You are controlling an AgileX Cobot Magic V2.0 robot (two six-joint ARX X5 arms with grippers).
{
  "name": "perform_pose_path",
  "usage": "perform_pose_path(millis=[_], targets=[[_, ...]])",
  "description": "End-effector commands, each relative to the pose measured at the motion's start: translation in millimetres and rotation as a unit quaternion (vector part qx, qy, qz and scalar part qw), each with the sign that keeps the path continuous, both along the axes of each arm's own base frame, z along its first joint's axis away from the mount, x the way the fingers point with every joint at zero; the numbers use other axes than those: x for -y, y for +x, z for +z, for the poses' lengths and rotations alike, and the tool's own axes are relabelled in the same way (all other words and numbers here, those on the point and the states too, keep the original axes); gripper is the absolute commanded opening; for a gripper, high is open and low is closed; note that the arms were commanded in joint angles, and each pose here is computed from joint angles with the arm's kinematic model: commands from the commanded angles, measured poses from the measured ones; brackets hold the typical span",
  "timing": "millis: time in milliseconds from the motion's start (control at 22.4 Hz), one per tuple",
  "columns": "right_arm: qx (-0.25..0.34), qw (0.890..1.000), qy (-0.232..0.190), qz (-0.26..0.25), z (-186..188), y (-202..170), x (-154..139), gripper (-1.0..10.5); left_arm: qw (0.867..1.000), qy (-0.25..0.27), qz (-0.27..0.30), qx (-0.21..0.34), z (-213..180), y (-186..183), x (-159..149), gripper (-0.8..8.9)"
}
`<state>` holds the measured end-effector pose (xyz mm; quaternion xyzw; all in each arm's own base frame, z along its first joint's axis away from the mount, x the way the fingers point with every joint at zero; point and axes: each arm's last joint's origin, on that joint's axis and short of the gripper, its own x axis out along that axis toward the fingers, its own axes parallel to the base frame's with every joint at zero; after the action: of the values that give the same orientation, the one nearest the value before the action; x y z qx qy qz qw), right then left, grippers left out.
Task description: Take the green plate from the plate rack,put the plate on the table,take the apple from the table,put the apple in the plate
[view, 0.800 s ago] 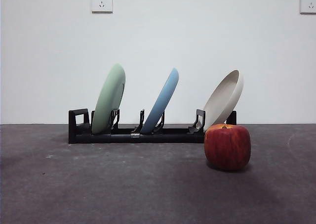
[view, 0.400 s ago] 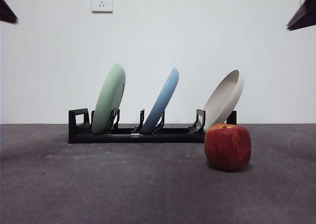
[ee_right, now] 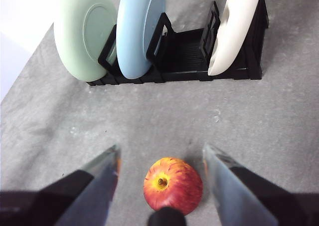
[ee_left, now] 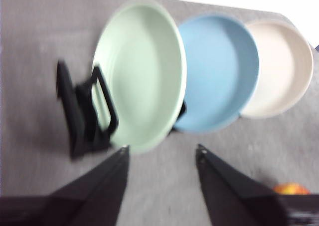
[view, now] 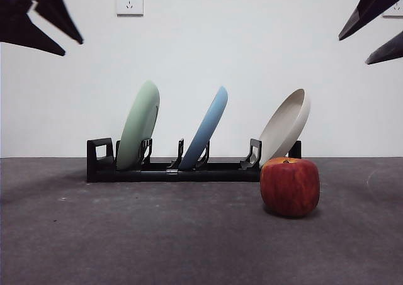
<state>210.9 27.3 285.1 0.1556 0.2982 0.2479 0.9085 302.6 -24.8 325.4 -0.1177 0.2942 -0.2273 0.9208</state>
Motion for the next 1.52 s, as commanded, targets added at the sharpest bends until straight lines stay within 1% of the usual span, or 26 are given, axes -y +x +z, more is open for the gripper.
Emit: perform_pose_path(millis=[45,223,357,446,580,669,803,937,981,1071,1115,1294,1517], targets=[[0.005,1.0,-0.003,0.004,1.3,0.6,-0.4,2.9,1.0,0.005,-0.018,0.007,9.9,26.4,9.3,2.52],[0.004,1.0,-0.002,0.003,1.2,0.6,-0.4,2.8,0.999,0.007,-0.044,-0.013,19.2,70.4,30.9,2.52],[0.005,1.0,-0.002,0.003,1.3,0.6,-0.4,2.8,0.998,0.009,-0.065,-0.024,16.3,95.4,51.2,2.52],[0.005,1.0,-0.002,0.002,1.3,0.6,-0.3,2.8,0.997,0.011,-0.076,-0.029,8.5,106.0,63.8,2.52],[0.005,1.0,-0.003,0.002,1.3,0.7,-0.3,2.8,0.995,0.018,-0.084,-0.052,-14.2,118.2,77.6,2.51],[0.005,1.0,-0.003,0.002,1.3,0.7,-0.3,2.8,0.995,0.038,-0.066,-0.064,-27.8,124.6,81.6,2.51],[0.005,1.0,-0.003,0.002,1.3,0.7,-0.2,2.8,0.995,0.042,-0.064,-0.069,-38.1,130.1,84.7,2.5],[0.005,1.0,-0.004,-0.001,1.2,0.8,-0.1,2.8,0.994,0.043,-0.064,-0.072,-40.3,130.9,85.2,2.46],[0.005,1.0,-0.004,0.0,1.2,0.7,-0.1,2.8,0.994,0.043,-0.065,-0.071,-40.2,130.9,85.2,2.07],[0.006,1.0,-0.004,0.0,1.4,0.8,-0.1,2.8,0.994,0.051,-0.072,-0.065,-40.3,130.8,85.2,0.16],[0.007,1.0,-0.004,-0.001,1.5,0.9,-0.1,2.8,0.994,0.052,-0.073,-0.064,-40.2,130.9,85.2,-0.09],[0.007,1.0,-0.004,-0.001,1.6,1.0,-0.1,2.8,0.995,0.05,-0.073,-0.053,-33.0,128.3,84.7,-0.09],[0.007,1.0,-0.004,0.0,1.5,0.9,-0.2,2.8,0.996,0.041,-0.078,-0.006,9.1,106.2,82.8,-0.09]])
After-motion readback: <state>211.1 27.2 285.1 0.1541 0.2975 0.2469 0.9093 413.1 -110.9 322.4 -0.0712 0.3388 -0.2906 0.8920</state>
